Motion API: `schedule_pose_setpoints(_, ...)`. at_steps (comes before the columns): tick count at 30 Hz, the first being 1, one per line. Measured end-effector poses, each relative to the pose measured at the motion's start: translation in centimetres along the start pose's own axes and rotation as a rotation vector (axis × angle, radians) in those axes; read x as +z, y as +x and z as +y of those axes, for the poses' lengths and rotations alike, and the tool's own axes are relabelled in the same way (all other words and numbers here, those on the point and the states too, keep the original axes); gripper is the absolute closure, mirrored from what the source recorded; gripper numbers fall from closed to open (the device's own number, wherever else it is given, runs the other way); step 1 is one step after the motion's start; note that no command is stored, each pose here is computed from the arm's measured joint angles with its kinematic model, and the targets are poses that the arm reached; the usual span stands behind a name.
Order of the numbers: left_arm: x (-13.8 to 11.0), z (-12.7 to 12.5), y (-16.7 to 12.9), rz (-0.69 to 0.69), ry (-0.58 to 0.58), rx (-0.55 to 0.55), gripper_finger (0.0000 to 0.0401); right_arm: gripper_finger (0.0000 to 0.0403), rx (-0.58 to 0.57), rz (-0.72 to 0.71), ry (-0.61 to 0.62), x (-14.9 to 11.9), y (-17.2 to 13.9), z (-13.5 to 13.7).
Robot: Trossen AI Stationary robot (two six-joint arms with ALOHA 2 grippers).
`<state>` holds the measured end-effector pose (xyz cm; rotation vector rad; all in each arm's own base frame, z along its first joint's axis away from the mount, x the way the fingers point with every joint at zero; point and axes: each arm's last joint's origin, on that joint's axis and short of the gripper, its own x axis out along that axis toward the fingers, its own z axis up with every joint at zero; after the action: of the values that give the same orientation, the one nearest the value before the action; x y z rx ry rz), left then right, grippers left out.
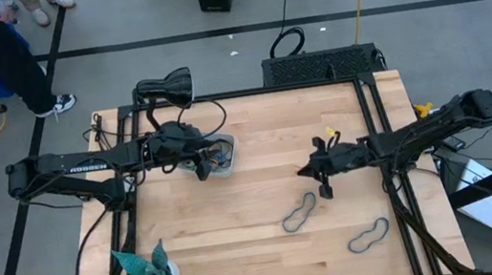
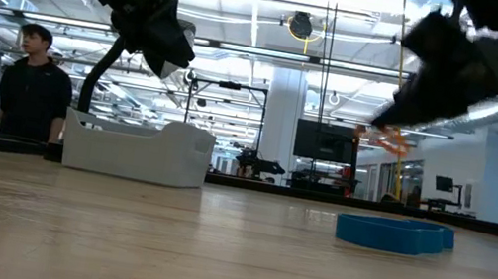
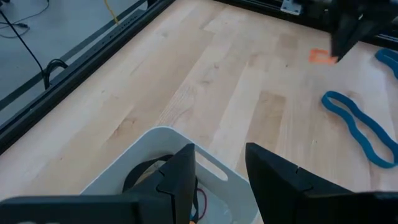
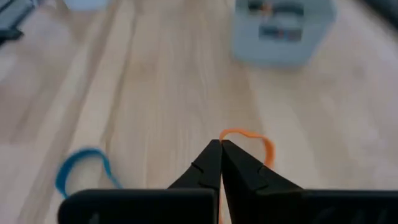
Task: Pick and place rubber bands into bin
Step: Put the orange rubber band into the gray bin
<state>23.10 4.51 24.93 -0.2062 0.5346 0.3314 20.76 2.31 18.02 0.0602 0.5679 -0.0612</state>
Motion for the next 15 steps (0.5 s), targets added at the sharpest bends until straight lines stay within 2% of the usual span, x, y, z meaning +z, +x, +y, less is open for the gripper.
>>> schedule_pose_setpoints(5, 0.2, 0.0, 0.0, -0.018, -0.002, -0.004, 0.0254, 0.0402, 0.008, -0.132, -0.131, 3.9, -1.4, 0.4)
schedule_pose_setpoints(9, 0.6, -0.1, 0.0, -0.067, -0.007, -0.014, 0.0254, 0.0403, 0.002, -0.203, -0.215, 5.9, -2.1, 0.5)
schedule_pose_setpoints(13, 1.4, -0.5, -0.1, -0.147, -0.006, -0.071, 0.0254, 0.0403, -0.013, -0.289, -0.218, 6.8, -2.1, 0.3)
schedule_pose_setpoints(15, 1.8, -1.0, 0.1, -0.185, 0.033, -0.113, 0.0254, 0.0403, -0.018, -0.308, -0.216, 7.0, -1.8, 0.3)
